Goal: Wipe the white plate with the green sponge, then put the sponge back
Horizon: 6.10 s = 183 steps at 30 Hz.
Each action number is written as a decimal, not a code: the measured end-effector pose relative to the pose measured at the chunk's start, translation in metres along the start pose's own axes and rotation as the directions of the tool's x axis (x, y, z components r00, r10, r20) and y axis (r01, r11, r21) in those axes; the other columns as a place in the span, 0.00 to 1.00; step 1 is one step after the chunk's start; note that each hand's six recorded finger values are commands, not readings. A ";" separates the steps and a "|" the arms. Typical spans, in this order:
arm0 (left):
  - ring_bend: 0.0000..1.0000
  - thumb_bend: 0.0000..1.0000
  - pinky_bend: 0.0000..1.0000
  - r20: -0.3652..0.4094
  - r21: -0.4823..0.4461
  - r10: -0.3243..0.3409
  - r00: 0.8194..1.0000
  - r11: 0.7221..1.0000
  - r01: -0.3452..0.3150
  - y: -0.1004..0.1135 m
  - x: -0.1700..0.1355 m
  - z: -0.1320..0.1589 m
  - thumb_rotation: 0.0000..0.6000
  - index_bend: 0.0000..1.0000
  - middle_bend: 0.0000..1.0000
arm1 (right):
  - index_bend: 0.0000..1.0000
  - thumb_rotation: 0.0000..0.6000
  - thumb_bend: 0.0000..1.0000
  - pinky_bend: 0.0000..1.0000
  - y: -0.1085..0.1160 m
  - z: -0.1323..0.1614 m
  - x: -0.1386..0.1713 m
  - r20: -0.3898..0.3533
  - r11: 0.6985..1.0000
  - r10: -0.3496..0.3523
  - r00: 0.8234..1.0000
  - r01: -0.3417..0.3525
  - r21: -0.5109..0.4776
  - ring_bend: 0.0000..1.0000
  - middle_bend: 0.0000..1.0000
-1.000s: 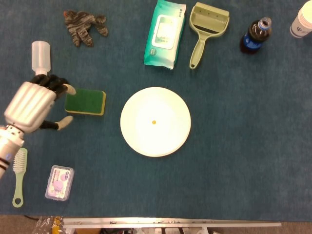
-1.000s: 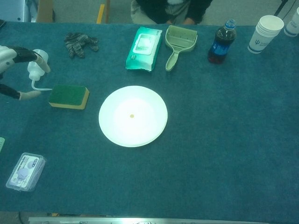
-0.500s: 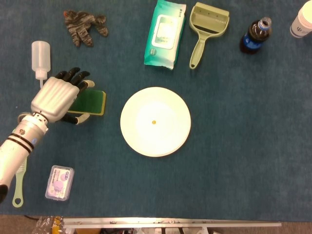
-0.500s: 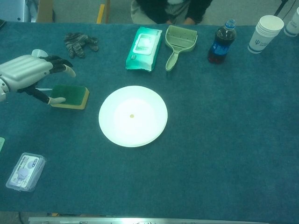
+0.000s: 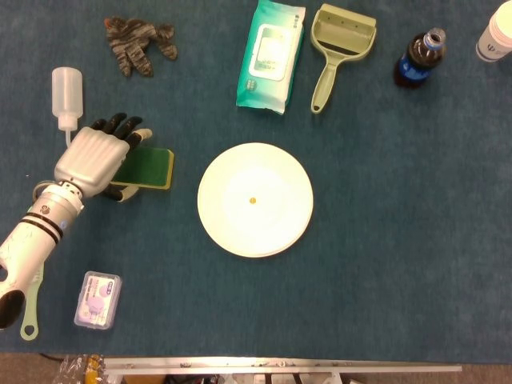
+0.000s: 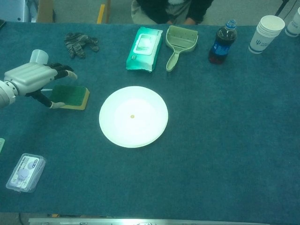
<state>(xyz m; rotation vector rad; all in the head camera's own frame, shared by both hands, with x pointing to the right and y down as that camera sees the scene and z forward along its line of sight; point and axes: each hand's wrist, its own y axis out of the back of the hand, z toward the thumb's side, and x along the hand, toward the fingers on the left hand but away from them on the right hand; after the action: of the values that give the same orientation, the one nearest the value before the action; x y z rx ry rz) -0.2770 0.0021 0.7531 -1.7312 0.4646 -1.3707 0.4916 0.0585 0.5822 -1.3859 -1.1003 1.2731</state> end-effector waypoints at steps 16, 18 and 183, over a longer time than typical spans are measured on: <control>0.04 0.23 0.17 -0.065 0.005 -0.035 0.997 0.999 0.036 -0.016 0.004 -0.022 0.85 0.21 0.06 | 0.34 1.00 0.18 0.31 0.000 0.001 0.001 -0.005 1.000 -0.005 1.000 0.005 -0.004 0.27 0.40; 0.04 0.23 0.17 -0.065 0.001 -0.035 0.997 0.999 0.035 -0.017 0.004 -0.022 0.85 0.25 0.07 | 0.34 1.00 0.18 0.31 0.001 0.001 0.001 -0.005 1.000 -0.006 1.000 0.006 -0.005 0.27 0.40; 0.08 0.24 0.17 0.066 0.620 0.054 0.996 0.780 -0.084 0.068 0.024 0.183 0.82 0.43 0.18 | 0.34 1.00 0.18 0.31 0.001 -0.045 0.005 0.031 0.995 -0.028 0.999 0.031 -0.096 0.27 0.40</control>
<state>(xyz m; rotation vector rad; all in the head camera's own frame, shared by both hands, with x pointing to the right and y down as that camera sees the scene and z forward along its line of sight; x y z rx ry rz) -0.0860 0.0177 0.7074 -1.1747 0.0238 -1.2417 0.5371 0.0604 0.5823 -1.4207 -1.2124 1.2372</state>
